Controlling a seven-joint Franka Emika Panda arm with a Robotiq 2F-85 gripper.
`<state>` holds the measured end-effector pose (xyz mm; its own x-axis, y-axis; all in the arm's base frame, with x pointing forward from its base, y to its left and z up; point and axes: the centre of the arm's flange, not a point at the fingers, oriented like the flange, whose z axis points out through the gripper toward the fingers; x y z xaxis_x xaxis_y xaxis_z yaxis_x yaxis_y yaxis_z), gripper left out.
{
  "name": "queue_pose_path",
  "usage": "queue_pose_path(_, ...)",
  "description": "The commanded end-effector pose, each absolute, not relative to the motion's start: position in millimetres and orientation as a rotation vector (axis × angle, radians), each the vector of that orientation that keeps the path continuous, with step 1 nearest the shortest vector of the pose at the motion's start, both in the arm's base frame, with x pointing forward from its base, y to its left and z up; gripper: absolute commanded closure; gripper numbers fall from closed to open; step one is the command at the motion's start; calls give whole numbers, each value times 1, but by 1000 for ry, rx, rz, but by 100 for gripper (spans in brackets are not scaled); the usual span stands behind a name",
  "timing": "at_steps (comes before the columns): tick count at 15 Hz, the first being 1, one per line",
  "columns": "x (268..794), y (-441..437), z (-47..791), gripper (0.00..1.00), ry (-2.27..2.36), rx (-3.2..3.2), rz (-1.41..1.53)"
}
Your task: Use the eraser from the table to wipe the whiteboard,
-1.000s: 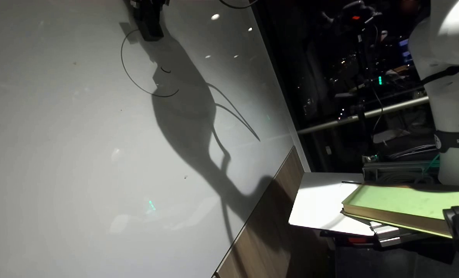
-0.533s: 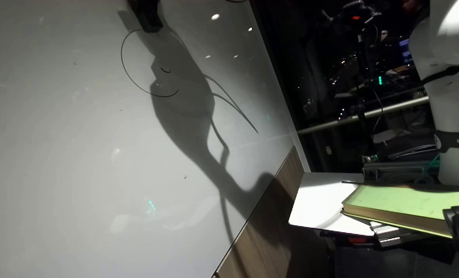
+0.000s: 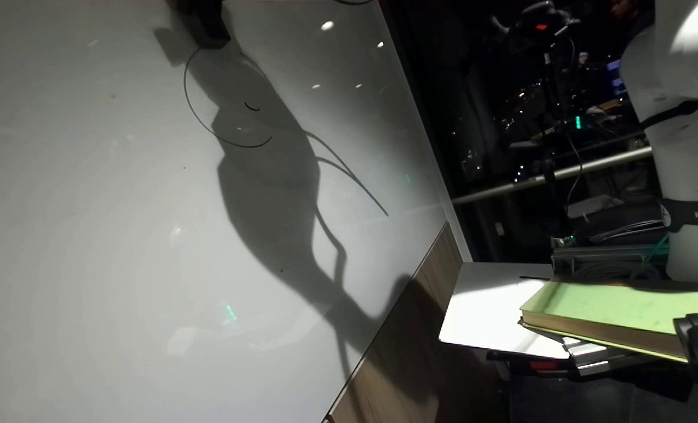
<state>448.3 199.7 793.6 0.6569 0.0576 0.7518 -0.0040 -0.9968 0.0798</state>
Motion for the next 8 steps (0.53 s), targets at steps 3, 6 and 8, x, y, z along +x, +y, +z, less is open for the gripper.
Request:
queue_pose_path(3,465,238,760,69,99,2806,1292)
queue_pose_path(6,483,237,741,69,106,2804,1281)
queue_pose_path(8,481,237,737,69,105,2806,1267)
